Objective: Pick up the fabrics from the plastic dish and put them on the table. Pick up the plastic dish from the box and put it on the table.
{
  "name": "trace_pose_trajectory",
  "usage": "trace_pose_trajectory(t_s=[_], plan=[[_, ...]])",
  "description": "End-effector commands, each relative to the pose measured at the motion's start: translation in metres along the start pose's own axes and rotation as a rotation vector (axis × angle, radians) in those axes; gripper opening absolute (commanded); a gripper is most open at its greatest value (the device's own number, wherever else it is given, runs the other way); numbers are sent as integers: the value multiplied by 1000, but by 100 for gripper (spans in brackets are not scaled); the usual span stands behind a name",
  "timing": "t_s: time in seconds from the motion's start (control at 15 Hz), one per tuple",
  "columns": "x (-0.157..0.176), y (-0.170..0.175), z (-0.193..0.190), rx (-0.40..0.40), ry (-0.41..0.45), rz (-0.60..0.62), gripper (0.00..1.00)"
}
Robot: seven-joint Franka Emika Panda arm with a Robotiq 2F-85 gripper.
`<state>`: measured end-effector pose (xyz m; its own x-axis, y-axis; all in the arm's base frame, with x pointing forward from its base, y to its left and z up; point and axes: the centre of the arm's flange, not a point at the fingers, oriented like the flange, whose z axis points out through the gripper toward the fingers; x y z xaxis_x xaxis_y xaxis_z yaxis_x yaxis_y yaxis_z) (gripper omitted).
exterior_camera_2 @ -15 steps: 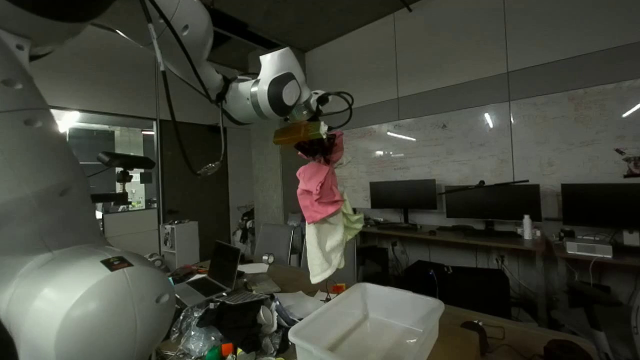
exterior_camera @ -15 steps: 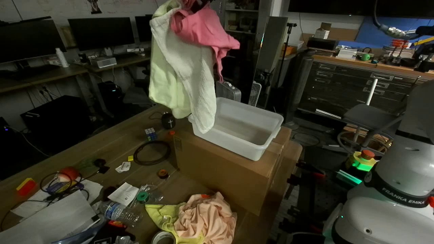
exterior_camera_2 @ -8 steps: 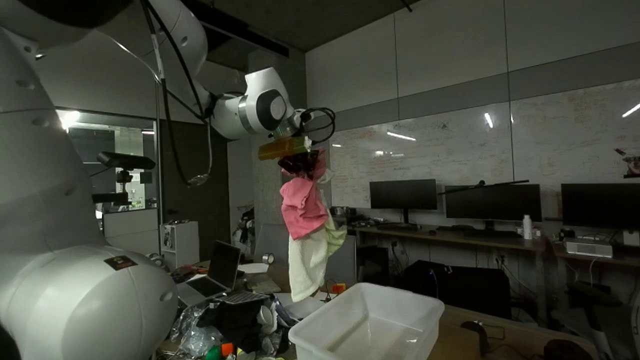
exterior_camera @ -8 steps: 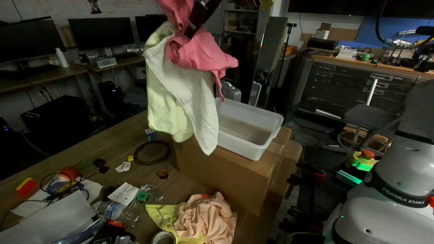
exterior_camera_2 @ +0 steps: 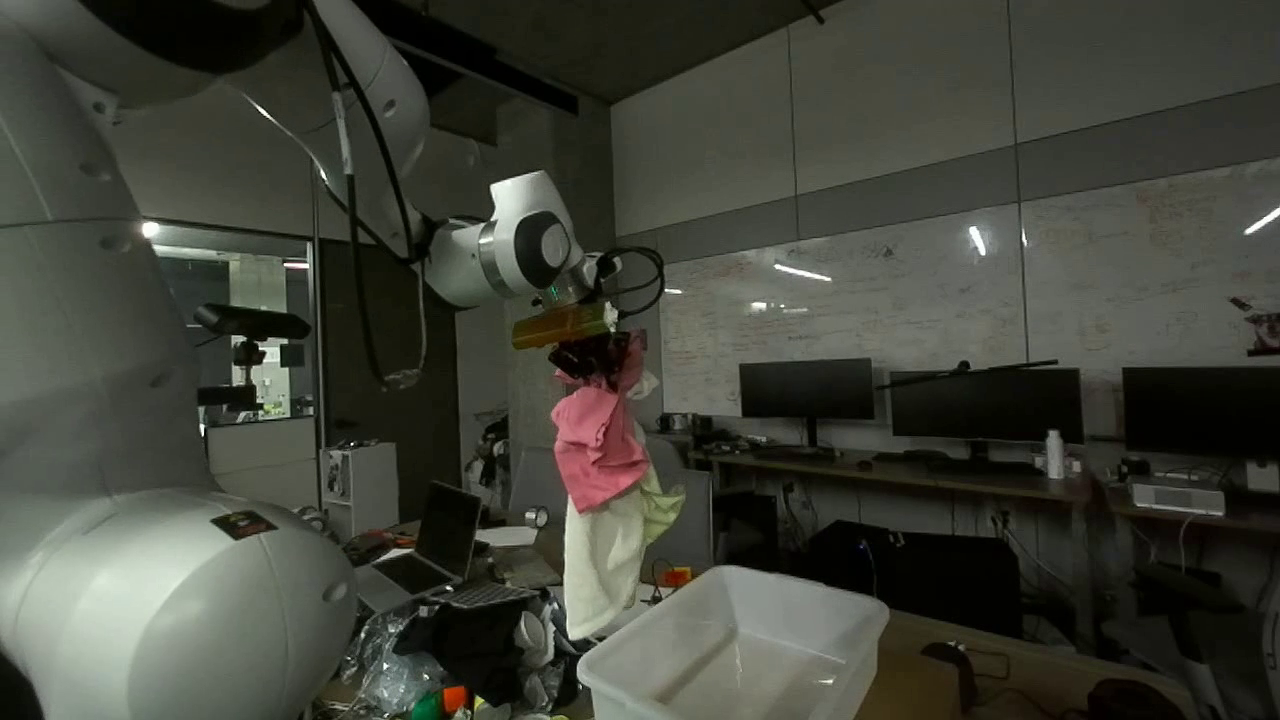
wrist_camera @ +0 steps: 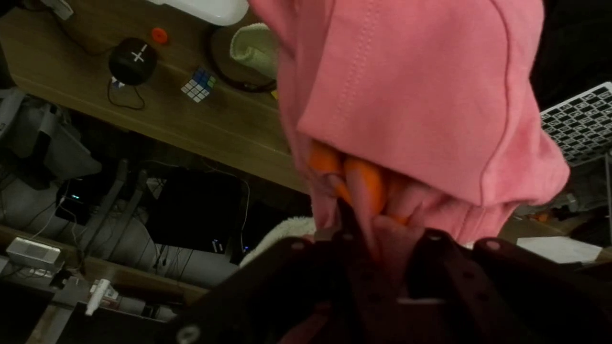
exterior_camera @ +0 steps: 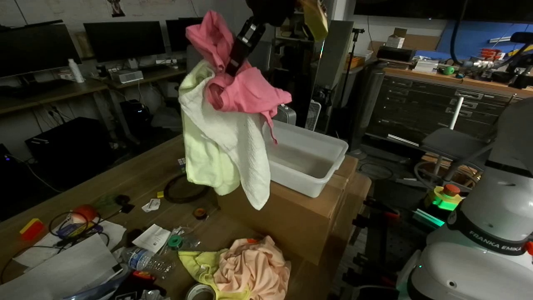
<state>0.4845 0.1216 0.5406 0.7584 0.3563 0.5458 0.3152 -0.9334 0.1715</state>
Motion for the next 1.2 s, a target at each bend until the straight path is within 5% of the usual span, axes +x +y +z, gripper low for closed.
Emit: trace_pose_trajectory(t_s=[0.0, 0.47, 1.13], plan=[[5, -4, 1, -12, 0, -1, 49], [4, -2, 3, -10, -3, 1, 99], [-3, 20, 19, -30, -58, 44, 100]])
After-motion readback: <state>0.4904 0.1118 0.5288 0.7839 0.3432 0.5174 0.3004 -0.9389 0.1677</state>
